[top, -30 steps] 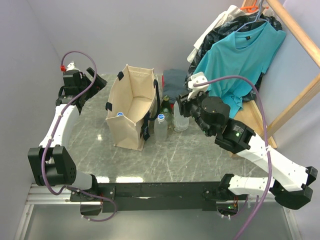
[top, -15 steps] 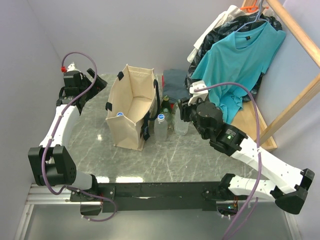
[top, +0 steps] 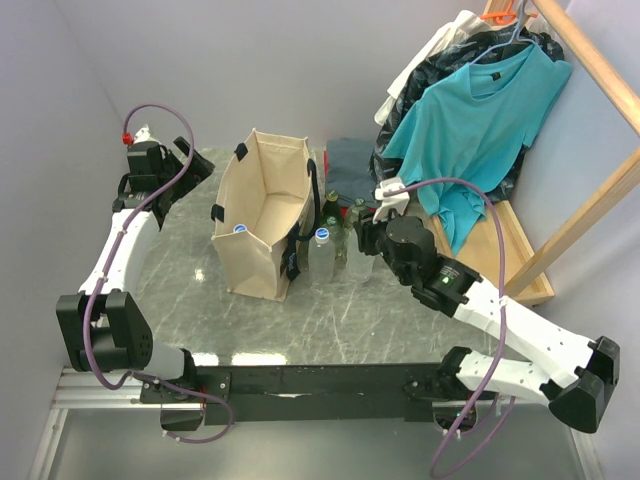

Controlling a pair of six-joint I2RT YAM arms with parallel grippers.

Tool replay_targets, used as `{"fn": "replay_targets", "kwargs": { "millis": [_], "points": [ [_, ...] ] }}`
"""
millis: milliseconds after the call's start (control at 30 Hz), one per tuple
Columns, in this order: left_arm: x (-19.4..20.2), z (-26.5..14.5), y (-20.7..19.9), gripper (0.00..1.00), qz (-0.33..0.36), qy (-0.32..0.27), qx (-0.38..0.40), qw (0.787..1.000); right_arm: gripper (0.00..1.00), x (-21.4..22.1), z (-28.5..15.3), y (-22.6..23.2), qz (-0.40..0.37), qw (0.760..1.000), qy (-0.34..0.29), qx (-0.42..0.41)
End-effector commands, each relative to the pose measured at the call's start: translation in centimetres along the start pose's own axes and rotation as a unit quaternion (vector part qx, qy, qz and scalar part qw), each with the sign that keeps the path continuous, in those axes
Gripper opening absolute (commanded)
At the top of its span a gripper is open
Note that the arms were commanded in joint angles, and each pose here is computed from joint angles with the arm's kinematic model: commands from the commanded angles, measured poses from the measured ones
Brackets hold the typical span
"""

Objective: Take the beverage out of the canvas bag
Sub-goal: Place the drink at the center of the board.

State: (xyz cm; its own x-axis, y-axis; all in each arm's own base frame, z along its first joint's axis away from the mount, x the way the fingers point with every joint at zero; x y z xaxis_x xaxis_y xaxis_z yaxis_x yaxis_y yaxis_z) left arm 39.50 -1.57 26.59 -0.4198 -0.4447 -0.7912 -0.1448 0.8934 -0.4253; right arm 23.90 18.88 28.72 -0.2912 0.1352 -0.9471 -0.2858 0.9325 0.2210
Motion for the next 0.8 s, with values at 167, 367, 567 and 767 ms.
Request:
{"fn": "replay_targets", "kwargs": {
  "millis": [167, 367, 567, 767],
  "points": [
    [-1.0, -0.8, -0.7, 0.96, -0.004, -0.024, 0.019, 1.0, 0.0, -4.4, -1.0, 1.1, 0.07, 0.985, -0.145, -0.061],
    [-1.0, -0.7, -0.9, 0.96, -0.005, -0.022, 0.024, 0.999, 0.0, -2.6, -0.3, 1.0, 0.069, 0.984, -0.15, -0.069],
    [-1.0, -0.8, -0.9, 0.96, -0.003, -0.024, 0.022, 0.999, 0.0, -1.0, 0.4, 1.0, 0.06, 0.983, -0.153, -0.08],
    [-0.9, -0.7, -0.8, 0.96, -0.004, -0.022, 0.022, 1.0, 0.0, -0.7, 0.8, 1.0, 0.052, 0.984, -0.153, -0.078]
  ]
}}
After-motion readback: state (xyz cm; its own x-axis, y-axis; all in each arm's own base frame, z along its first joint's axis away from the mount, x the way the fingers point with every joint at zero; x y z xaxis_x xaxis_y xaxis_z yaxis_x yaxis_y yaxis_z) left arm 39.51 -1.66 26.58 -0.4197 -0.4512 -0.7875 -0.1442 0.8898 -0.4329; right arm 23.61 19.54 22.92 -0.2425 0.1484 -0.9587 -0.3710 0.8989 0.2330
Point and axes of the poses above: each gripper's point midway between its finger pads, its own z axis out along the fingers, its own y axis along the line the jaws close on, x = y × z, the point moved 5 cm from there along -z, back along the fingers, and after that the axes turned 11 degrees about z, right-handed, at the moved point
